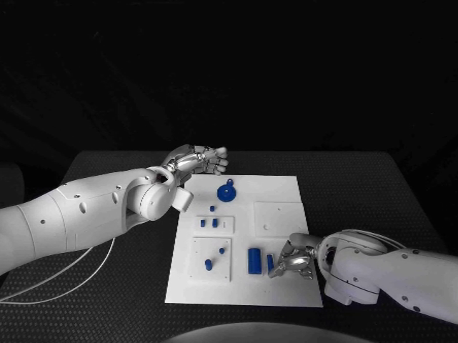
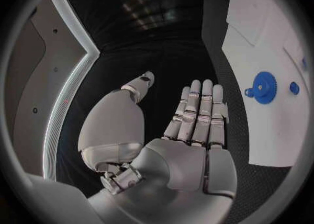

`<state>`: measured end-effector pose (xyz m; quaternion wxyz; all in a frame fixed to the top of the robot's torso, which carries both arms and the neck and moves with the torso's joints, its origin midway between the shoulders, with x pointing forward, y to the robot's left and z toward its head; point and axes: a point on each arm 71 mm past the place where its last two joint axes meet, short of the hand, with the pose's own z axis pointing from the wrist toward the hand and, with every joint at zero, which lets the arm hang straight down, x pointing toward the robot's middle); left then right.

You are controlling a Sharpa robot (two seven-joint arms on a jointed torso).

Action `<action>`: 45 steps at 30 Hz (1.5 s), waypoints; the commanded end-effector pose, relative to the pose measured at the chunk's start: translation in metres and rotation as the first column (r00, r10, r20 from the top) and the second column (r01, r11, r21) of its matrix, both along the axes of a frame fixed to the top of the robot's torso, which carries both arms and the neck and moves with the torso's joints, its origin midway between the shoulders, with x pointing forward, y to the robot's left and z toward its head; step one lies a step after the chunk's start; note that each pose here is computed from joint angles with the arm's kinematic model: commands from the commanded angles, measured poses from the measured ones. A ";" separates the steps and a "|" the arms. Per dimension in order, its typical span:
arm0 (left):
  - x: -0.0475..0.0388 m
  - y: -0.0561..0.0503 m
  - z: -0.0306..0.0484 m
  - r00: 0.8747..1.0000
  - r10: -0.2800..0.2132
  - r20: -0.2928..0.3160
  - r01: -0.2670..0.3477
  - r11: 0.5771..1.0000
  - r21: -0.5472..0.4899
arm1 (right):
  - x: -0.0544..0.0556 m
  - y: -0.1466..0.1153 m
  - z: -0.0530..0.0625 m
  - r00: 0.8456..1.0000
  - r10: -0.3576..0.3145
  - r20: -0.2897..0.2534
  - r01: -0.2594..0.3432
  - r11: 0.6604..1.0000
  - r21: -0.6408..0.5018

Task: Assemble the parts on the task board

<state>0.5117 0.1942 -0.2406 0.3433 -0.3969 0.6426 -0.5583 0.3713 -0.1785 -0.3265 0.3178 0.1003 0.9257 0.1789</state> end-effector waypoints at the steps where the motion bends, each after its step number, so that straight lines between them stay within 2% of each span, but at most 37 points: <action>1: -0.0006 -0.003 0.0012 1.000 -0.017 0.006 0.017 1.000 -0.009 | 0.002 0.000 -0.001 0.999 0.021 0.046 -0.019 0.999 -0.043; 15: -0.0006 -0.002 0.0011 1.000 -0.016 0.005 0.016 1.000 -0.008 | 0.003 0.004 -0.001 0.997 0.027 0.076 -0.024 0.999 -0.041; 26: -0.0006 -0.002 0.0009 1.000 -0.016 0.002 0.016 1.000 -0.006 | 0.001 0.002 -0.003 1.000 -0.005 0.027 0.005 1.000 -0.007; 39: -0.0003 -0.001 0.0008 1.000 -0.015 0.001 0.015 1.000 -0.005 | 0.002 -0.005 -0.004 1.000 -0.019 0.019 0.019 1.000 -0.006; 45: 0.0017 0.002 0.0003 1.000 -0.002 0.006 0.002 1.000 -0.001 | 0.004 -0.019 -0.003 0.998 -0.066 -0.007 0.066 0.996 0.066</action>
